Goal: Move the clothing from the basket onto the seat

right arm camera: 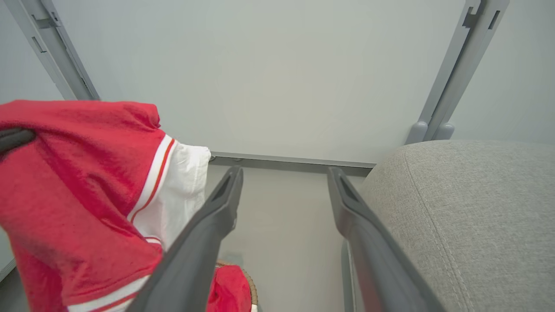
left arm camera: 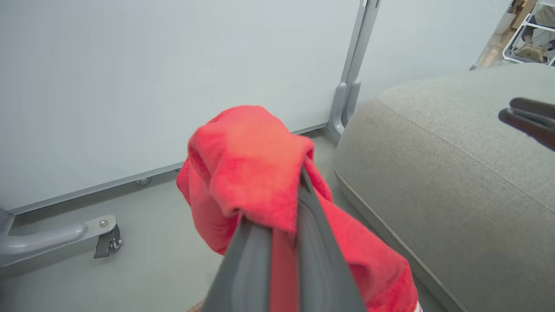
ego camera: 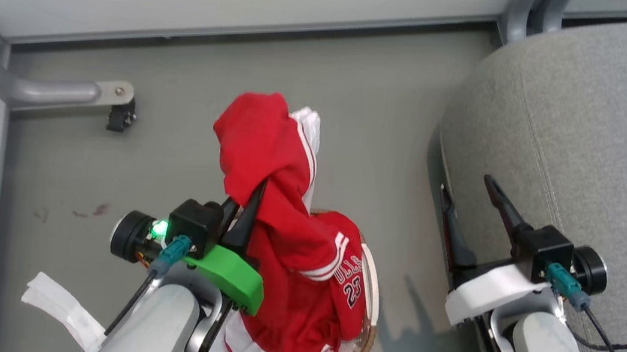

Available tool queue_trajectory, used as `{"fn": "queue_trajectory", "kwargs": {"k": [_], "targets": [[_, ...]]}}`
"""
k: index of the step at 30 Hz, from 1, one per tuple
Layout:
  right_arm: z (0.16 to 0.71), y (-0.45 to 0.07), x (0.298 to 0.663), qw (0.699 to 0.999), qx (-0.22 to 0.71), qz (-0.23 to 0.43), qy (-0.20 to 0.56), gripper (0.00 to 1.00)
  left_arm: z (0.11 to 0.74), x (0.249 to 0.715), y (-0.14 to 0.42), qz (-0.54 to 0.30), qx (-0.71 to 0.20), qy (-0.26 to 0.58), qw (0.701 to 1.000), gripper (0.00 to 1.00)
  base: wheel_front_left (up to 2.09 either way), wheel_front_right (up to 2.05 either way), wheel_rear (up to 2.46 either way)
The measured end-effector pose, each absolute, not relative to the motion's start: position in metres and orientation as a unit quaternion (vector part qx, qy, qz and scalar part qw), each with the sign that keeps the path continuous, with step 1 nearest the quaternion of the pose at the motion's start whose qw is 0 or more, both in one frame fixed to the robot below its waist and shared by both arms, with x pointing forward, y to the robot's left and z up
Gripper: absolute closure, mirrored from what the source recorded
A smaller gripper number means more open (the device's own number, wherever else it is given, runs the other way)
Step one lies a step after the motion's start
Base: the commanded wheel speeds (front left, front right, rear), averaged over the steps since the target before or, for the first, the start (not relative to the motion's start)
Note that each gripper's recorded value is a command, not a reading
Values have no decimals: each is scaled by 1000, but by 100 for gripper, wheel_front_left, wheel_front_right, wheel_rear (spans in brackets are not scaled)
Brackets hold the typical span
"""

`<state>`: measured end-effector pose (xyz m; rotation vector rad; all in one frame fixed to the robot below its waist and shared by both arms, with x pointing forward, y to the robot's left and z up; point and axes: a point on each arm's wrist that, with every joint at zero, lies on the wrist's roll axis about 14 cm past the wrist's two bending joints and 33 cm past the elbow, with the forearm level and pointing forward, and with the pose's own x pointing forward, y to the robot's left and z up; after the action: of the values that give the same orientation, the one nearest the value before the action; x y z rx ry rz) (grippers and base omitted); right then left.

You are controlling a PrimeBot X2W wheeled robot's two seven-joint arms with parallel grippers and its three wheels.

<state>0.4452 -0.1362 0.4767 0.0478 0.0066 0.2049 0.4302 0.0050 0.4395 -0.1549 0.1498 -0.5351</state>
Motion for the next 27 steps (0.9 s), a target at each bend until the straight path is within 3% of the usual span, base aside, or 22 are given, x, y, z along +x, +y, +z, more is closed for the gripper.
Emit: {"fn": "queue_trajectory", "kwargs": {"k": [11,19,27], "targets": [[485,-84,416,984,22,179,0,0,541,440,17,-243,-91,-61,964,100,0,0,0],[526,-8,399,948,67,306,-48,0,554,437,19,-242,-94,-77,963,100,0,0,0],[542,30,404,925,42,372,-66,0,559,427,14,-255,-106,-79,958,100,0,0,0]]}}
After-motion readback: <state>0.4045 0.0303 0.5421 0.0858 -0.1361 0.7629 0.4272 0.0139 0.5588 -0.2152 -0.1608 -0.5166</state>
